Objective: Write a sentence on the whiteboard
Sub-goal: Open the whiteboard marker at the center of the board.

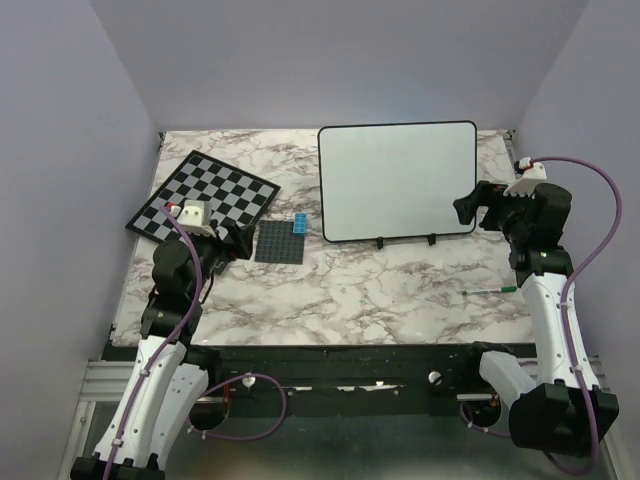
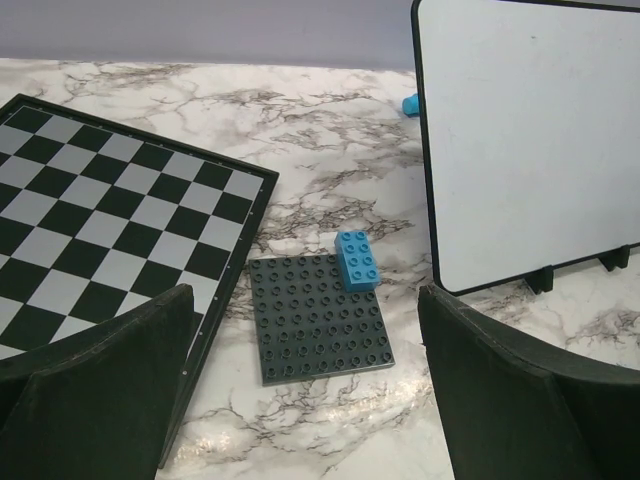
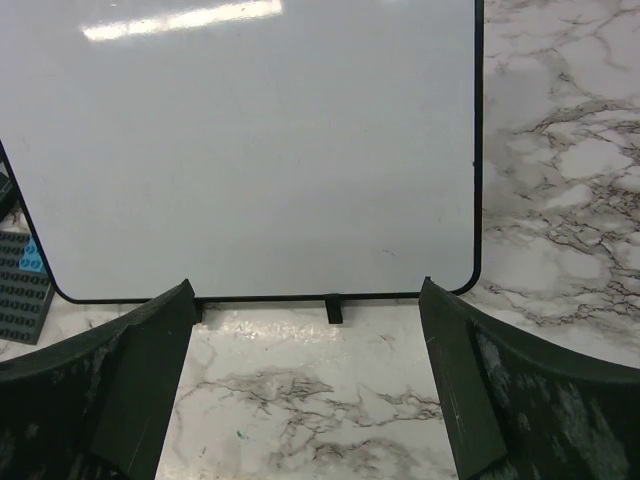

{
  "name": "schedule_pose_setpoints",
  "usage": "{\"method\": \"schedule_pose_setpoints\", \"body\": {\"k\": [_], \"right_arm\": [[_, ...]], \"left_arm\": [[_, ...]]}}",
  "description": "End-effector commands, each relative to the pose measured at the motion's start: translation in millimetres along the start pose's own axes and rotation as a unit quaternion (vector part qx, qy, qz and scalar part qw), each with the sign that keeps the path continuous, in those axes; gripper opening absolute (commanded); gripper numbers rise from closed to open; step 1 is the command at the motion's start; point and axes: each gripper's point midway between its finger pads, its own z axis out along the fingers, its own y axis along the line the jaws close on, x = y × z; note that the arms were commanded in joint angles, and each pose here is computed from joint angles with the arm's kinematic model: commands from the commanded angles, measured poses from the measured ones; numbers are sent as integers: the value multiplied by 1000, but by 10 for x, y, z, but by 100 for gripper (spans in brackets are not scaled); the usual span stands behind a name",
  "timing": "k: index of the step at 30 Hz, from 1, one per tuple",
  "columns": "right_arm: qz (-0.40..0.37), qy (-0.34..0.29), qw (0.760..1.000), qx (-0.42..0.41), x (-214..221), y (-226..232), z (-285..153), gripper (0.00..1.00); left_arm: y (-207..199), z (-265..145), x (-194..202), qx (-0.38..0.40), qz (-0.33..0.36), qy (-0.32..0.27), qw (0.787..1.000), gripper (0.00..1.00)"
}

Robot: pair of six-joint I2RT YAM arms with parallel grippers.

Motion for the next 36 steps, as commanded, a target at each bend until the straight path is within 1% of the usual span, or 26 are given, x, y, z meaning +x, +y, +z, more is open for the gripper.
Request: {"method": "schedule_pose_setpoints", "body": {"k": [1, 5, 9, 10, 11, 12, 13, 14, 15, 16, 17, 18, 19, 20, 21, 22, 23, 24, 26, 27, 29, 30, 32, 33, 34, 36], "right_arm": [[-4, -12, 1000, -9, -93, 24, 5, 100], [-24, -9, 999, -26, -59, 65, 4, 100], [-53, -10, 996, -74, -11, 216, -37, 100], [-73, -9, 994, -87, 9, 244, -45, 100], [-114, -10, 988, -102, 33, 267, -62, 100], [-131, 0, 982, -135, 89, 367, -112, 100], [-157, 0, 976, -150, 86, 413, -166, 100], [-212, 0, 963, -164, 109, 420, -191, 100], [-227, 31, 954, -193, 289, 473, -268, 100], [-267, 41, 941, -205, 302, 469, -306, 100], [-327, 57, 920, -206, 370, 389, -315, 100], [-325, 112, 925, -163, 500, 183, -336, 100], [-341, 135, 919, -147, 489, 86, -361, 100], [-382, 178, 895, -148, 623, -70, -330, 100], [-392, 237, 879, -132, 806, -241, -423, 100], [-407, 260, 866, -130, 879, -327, -443, 100], [-431, 285, 845, -139, 1026, -434, -462, 100], [-443, 303, 833, -134, 1103, -522, -497, 100], [-461, 320, 815, -145, 1236, -606, -534, 100], [-487, 333, 789, -172, 1378, -655, -579, 100], [-512, 345, 762, -193, 1500, -727, -595, 100], [-536, 356, 736, -210, 1583, -804, -598, 100], [-541, 373, 717, -233, 1685, -897, -546, 99], [-556, 372, 703, -240, 1679, -967, -502, 97], [-555, 387, 692, -250, 1753, -1041, -461, 95], [-579, 389, 670, -253, 1773, -1164, -360, 93]], "left_arm": [[-61, -25, -134, 15, 3, -17, 1000, 99], [-55, -26, -136, 12, 2, -17, 1000, 99], [-63, -39, -154, 13, -1, -21, 1000, 99], [-61, -43, -155, 12, -1, -22, 1000, 99], [-64, -44, -162, 13, -2, -22, 1000, 99], [-66, -46, -166, 13, -3, -23, 1000, 99], [-66, -43, -158, 13, -2, -22, 1000, 99], [-69, -45, -161, 14, -2, -23, 1000, 99], [-70, -45, -161, 14, -3, -23, 1000, 99], [-76, -53, -171, 15, -3, -25, 1000, 99], [-81, -60, -178, 16, -3, -27, 1000, 99], [-82, -64, -178, 16, -3, -28, 999, 99], [-88, -81, -196, 17, -2, -32, 999, 99], [-93, -91, -203, 18, -2, -34, 999, 99], [-96, -96, -214, 18, -1, -37, 999, 99], [-97, -111, -225, 18, 0, -40, 999, 99], [-99, -117, -233, 18, 0, -41, 999, 99], [-105, -125, -246, 20, 1, -44, 999, 99], [-114, -133, -248, 22, 1, -46, 999, 99], [-118, -139, -259, 22, 1, -48, 999, 99], [-123, -149, -265, 24, 2, -50, 998, 99], [-128, -154, -275, 25, 3, -52, 998, 99], [-140, -157, -281, 27, 2, -53, 998, 99], [-149, -163, -286, 29, 3, -54, 998, 99], [-148, -165, -282, 29, 3, -54, 998, 99], [-159, -168, -287, 32, 3, -55, 998, 99]]}}
